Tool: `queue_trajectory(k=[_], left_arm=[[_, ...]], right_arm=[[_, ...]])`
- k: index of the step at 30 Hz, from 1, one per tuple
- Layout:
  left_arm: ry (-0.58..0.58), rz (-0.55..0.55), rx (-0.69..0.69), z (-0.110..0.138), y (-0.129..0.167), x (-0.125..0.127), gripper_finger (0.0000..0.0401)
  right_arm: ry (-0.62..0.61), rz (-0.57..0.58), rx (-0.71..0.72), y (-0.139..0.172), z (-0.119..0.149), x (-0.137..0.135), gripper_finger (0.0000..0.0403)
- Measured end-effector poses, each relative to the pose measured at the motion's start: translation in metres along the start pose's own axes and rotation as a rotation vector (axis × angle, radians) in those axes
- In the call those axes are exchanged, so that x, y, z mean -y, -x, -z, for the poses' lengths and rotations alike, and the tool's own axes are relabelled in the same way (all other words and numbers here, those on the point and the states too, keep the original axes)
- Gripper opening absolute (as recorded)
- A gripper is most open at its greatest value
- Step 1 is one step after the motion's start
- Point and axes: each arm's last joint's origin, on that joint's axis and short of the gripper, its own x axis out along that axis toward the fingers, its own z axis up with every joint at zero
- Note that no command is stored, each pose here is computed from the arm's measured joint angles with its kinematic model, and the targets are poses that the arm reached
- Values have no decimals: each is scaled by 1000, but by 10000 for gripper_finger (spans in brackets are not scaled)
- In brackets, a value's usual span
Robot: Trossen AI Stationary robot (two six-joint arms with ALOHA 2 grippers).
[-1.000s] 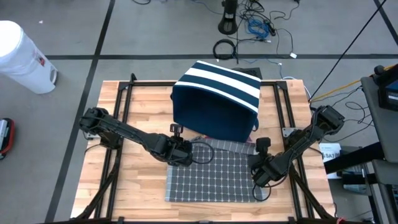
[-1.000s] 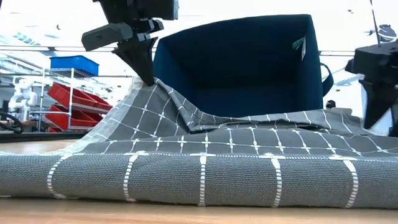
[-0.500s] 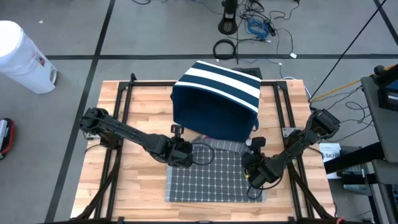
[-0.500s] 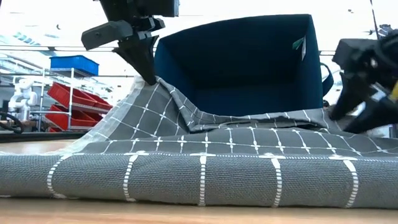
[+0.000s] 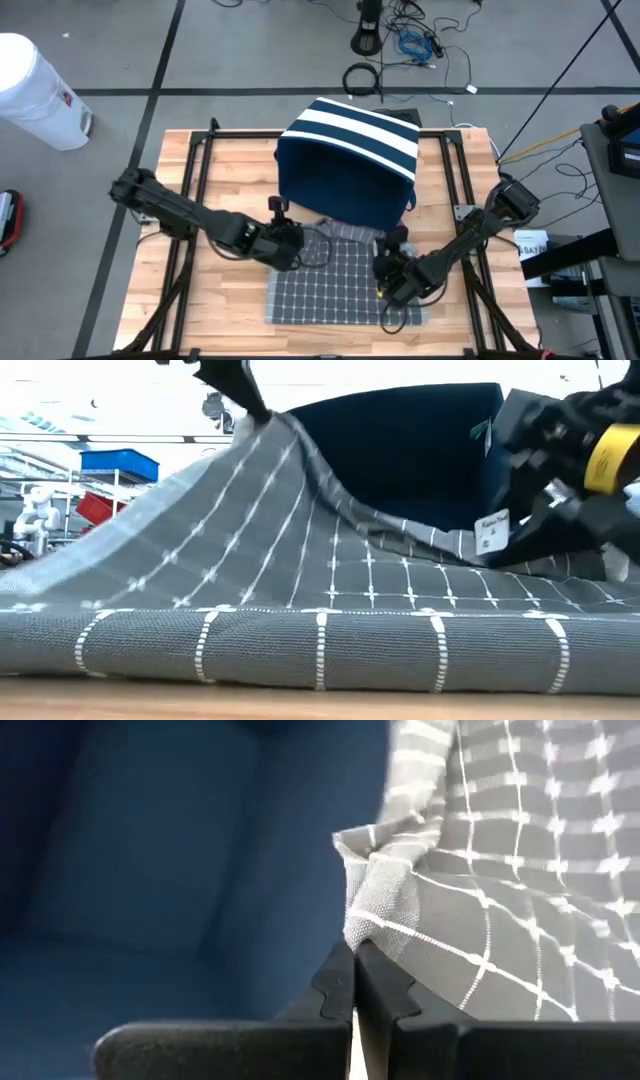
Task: Fold towel
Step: Fold the gray towel
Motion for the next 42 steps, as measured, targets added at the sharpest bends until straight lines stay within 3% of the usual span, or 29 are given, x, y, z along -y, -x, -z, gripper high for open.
queue_trajectory(k=[6,14,17,24,30,37,42], left_arm=[[45,32,25,3,12,-12,0],[53,45,-41,9,9,-10,0],[57,45,-40,9,9,-10,0],[59,45,-38,8,9,-10,0],[62,51,-34,8,9,-10,0],[56,53,-21,6,9,-10,0],[52,65,-18,6,9,-10,0]], right_arm=[[77,54,-66,-3,4,1,183],[115,49,-422,37,21,41,183],[58,55,-457,56,19,56,183],[-206,-20,-68,75,-14,59,183],[-232,9,226,55,-55,39,183],[-123,151,287,0,-81,9,183],[-118,173,276,-37,-85,-9,183]])
